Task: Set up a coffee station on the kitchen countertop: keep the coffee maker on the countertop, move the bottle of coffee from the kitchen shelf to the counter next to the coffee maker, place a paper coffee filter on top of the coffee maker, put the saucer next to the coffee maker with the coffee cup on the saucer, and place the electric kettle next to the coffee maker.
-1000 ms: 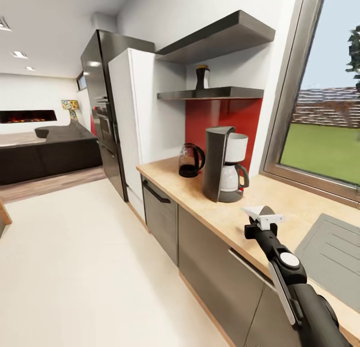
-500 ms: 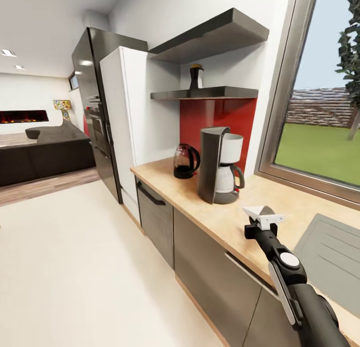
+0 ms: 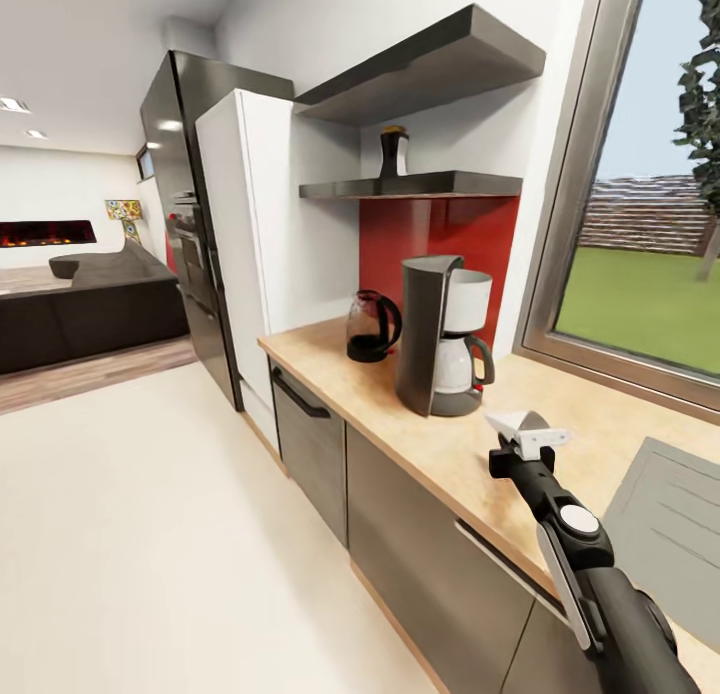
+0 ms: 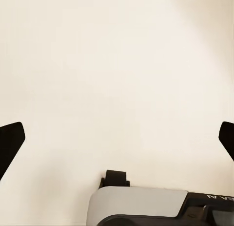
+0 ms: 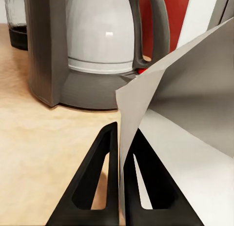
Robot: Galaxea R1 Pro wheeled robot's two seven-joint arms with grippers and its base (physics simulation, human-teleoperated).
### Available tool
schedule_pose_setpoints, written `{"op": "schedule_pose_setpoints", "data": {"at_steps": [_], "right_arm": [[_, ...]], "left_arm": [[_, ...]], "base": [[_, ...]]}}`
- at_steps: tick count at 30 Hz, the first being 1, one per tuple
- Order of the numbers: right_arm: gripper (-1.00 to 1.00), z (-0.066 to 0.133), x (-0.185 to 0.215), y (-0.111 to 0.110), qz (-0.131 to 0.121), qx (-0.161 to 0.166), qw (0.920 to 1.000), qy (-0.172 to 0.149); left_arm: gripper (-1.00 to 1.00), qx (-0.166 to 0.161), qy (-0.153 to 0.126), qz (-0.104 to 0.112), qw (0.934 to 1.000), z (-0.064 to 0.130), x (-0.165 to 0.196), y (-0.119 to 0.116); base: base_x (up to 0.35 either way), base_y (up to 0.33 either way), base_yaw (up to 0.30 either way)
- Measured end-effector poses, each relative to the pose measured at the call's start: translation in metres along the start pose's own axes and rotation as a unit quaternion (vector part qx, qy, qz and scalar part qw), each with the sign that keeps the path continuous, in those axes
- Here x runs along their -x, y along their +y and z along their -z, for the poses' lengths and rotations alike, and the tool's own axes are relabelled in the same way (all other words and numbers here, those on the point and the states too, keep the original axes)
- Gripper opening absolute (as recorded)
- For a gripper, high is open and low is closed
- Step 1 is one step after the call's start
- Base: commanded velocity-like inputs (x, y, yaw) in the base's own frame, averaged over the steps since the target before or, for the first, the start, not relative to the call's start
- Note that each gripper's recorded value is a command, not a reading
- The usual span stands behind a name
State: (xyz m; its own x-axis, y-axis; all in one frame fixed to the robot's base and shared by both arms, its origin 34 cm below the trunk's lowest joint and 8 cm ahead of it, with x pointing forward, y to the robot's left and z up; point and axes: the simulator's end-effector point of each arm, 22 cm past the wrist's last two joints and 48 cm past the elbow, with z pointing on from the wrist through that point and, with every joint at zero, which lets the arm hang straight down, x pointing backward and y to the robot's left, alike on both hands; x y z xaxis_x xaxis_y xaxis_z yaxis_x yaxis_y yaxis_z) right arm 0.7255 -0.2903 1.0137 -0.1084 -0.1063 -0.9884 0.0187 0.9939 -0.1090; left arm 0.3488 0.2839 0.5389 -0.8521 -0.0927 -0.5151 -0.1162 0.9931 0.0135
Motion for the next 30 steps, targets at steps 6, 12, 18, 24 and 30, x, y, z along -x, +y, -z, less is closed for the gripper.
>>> {"op": "schedule_pose_setpoints", "data": {"at_steps": [6,12,18,24,30], "right_arm": [[-1.0,-0.0003,-0.0001,0.0,0.0,0.0,1.0,0.0],[-1.0,-0.0003,-0.0002,0.0,0.0,0.0,1.0,0.0],[-1.0,-0.0004,-0.0002,0.0001,0.0,0.0,1.0,0.0],[-1.0,-0.0004,-0.0001,0.0,0.0,0.0,1.0,0.0],[-1.0,-0.0004,-0.0003,0.0001,0.0,0.0,1.0,0.0]], "left_arm": [[1.0,0.0,0.0,0.0,1.0,-0.0001,-0.0001,0.0],[1.0,0.0,0.0,0.0,1.0,-0.0001,-0.0003,0.0001],[1.0,0.0,0.0,0.0,1.0,-0.0002,-0.0002,0.0002],[1.0,0.0,0.0,0.0,1.0,-0.0002,-0.0001,0.0002],[1.0,0.0,0.0,0.001,1.0,-0.0002,-0.0001,0.0003]], "base": [[0.115,0.0,0.0],[0.069,0.0,0.0],[0.01,0.0,0.0],[0.001,0.0,-0.035],[0.0,0.0,-0.064]]}}
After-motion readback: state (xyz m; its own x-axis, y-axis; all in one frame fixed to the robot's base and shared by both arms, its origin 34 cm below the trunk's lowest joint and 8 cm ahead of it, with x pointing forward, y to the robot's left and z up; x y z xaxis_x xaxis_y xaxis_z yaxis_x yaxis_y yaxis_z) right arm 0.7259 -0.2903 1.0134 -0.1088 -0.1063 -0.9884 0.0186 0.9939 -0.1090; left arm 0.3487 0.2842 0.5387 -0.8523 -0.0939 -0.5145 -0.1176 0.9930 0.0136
